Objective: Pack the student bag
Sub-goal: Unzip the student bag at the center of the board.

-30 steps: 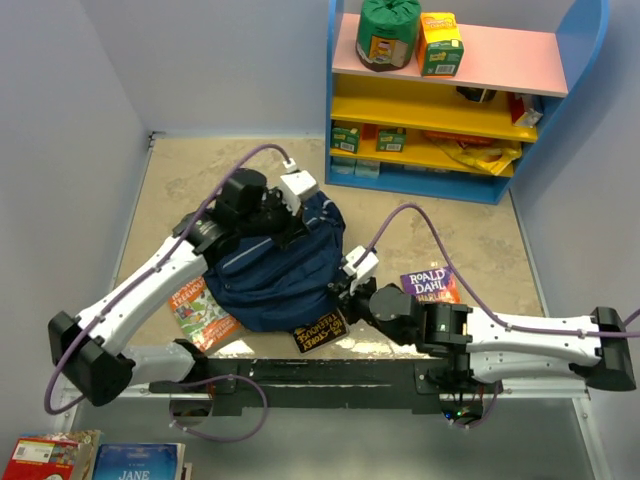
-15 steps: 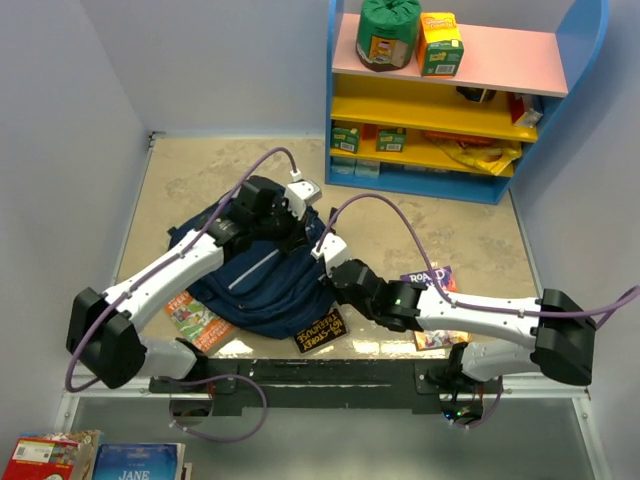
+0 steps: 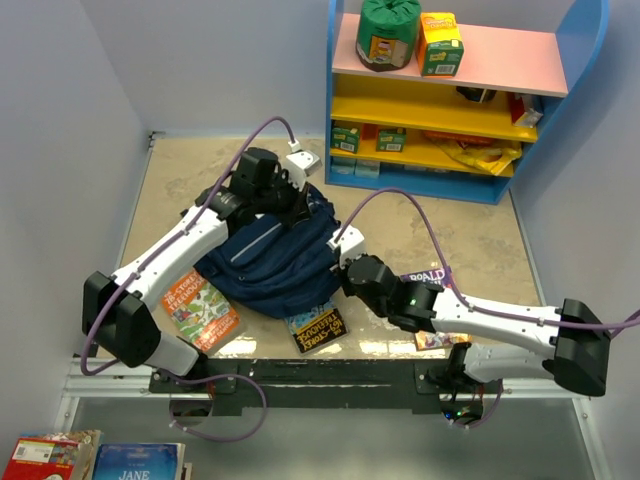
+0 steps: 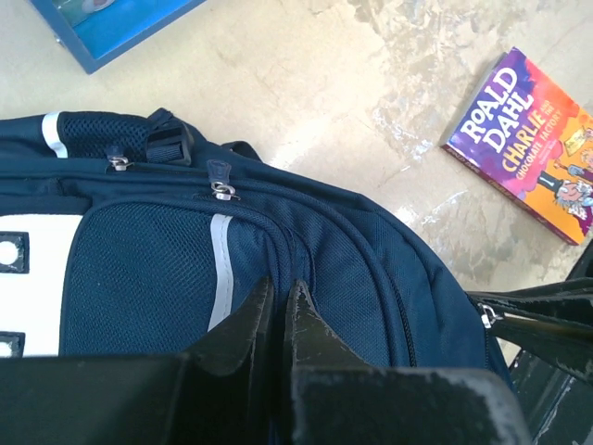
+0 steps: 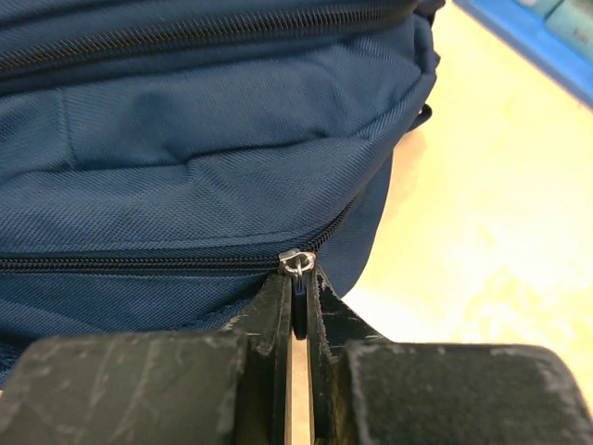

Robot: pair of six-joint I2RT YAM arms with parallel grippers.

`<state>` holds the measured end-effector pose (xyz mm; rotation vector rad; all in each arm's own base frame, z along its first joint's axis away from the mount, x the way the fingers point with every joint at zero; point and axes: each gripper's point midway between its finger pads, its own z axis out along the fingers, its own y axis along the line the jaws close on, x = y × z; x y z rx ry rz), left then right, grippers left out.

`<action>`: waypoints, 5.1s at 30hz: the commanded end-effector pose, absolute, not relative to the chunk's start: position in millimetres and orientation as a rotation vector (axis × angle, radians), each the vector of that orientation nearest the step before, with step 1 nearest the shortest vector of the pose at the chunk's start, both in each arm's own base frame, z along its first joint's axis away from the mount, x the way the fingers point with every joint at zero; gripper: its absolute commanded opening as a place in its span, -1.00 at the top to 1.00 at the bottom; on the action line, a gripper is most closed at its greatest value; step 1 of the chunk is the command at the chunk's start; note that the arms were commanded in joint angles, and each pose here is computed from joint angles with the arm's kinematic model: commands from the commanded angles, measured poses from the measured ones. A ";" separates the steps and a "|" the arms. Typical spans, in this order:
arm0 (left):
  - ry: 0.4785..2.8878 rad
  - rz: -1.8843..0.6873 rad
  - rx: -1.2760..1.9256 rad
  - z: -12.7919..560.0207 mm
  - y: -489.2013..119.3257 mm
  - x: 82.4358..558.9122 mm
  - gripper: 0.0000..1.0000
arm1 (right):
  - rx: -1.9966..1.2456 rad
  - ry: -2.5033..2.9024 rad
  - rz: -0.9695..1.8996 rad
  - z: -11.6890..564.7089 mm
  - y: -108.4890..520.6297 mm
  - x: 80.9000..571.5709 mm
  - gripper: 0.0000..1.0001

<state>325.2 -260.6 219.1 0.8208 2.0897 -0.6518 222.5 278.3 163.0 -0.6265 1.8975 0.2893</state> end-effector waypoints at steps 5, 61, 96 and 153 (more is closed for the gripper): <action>1.888 -0.689 0.763 287.2 -258.7 344.3 1.00 | -0.511 1.934 0.323 160.4 271.6 218.3 1.00; 1.889 -0.838 0.868 228.8 -376.7 340.6 1.00 | -0.844 1.776 0.822 213.8 450.9 134.0 0.40; 1.763 -0.717 1.479 221.7 -244.9 197.4 -0.23 | 0.056 2.115 1.104 149.7 300.2 245.6 -0.72; 1.947 -0.625 1.359 166.6 -220.2 189.9 0.10 | 0.090 2.162 1.326 138.9 335.5 295.0 -0.19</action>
